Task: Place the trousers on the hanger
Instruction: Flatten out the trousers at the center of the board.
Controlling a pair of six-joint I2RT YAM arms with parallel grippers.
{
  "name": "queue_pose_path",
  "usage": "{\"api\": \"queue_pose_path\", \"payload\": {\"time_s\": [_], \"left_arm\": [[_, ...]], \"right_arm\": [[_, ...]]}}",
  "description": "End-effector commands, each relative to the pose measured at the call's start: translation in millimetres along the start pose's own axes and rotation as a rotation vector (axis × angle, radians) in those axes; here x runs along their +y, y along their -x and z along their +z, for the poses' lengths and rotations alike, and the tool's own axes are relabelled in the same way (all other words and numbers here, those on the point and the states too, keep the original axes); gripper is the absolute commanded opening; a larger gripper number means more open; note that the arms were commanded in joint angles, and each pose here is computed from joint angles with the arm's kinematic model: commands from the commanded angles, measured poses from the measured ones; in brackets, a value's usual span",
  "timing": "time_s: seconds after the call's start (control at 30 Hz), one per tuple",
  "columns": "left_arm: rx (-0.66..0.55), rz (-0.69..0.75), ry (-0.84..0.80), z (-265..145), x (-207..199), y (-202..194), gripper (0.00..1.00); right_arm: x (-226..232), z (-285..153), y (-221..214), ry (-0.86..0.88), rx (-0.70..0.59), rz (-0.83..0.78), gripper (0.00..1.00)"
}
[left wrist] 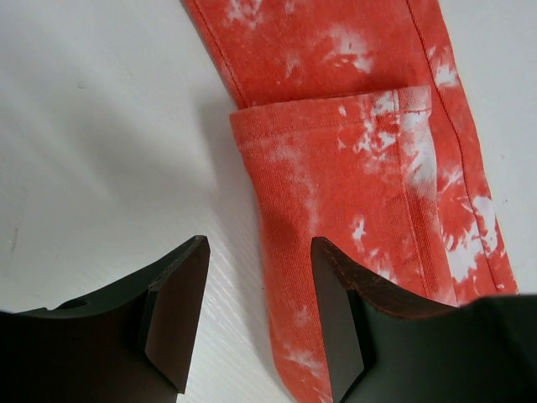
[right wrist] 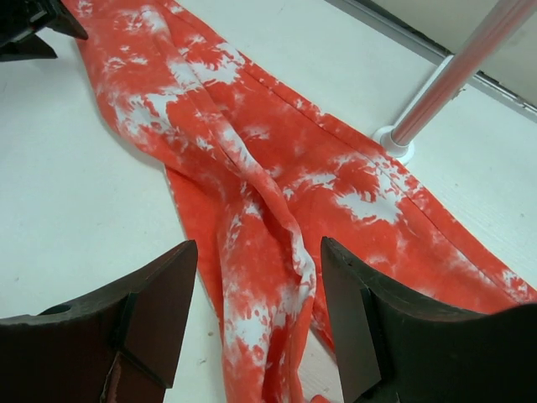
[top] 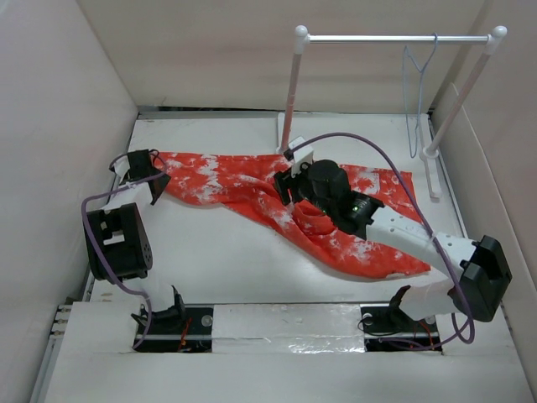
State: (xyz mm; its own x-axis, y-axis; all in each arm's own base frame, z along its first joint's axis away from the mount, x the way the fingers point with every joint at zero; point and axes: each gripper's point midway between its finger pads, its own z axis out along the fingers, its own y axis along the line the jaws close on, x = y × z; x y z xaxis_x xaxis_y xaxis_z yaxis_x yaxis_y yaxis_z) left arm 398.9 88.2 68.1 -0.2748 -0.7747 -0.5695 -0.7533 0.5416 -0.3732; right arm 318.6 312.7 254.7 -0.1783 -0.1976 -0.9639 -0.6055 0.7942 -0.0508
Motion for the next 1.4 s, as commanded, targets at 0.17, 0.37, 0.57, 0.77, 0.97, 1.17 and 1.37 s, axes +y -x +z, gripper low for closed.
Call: {"api": "queue_pose_path", "payload": {"time_s": [0.17, 0.37, 0.57, 0.77, 0.97, 1.17, 1.37], "left_arm": [[0.010, -0.026, -0.065, 24, -22, -2, 0.47], [-0.011, -0.052, -0.066, 28, -20, -2, 0.31], [-0.076, -0.095, -0.105, 4, -25, 14, 0.19], [-0.085, -0.085, -0.132, -16, -30, 22, 0.08], [-0.114, -0.062, -0.208, -51, -41, 36, 0.00], [-0.219, -0.049, -0.318, -121, -50, 64, 0.00], [-0.390, -0.042, -0.473, -209, -41, 68, 0.00]], "right_arm": [[-1, -25, 4, 0.002, -0.055, 0.028, 0.66], [-13, -51, -10, -0.037, -0.081, 0.143, 0.66], [-37, -80, -81, -0.102, -0.032, 0.274, 0.67], [-65, -107, -132, -0.221, 0.011, 0.411, 0.77], [-107, -131, -189, -0.425, 0.075, 0.603, 0.71], [-133, -148, -211, -0.560, 0.064, 0.764, 0.65], [-149, -124, -222, -0.501, 0.046, 0.860, 0.72]]}}
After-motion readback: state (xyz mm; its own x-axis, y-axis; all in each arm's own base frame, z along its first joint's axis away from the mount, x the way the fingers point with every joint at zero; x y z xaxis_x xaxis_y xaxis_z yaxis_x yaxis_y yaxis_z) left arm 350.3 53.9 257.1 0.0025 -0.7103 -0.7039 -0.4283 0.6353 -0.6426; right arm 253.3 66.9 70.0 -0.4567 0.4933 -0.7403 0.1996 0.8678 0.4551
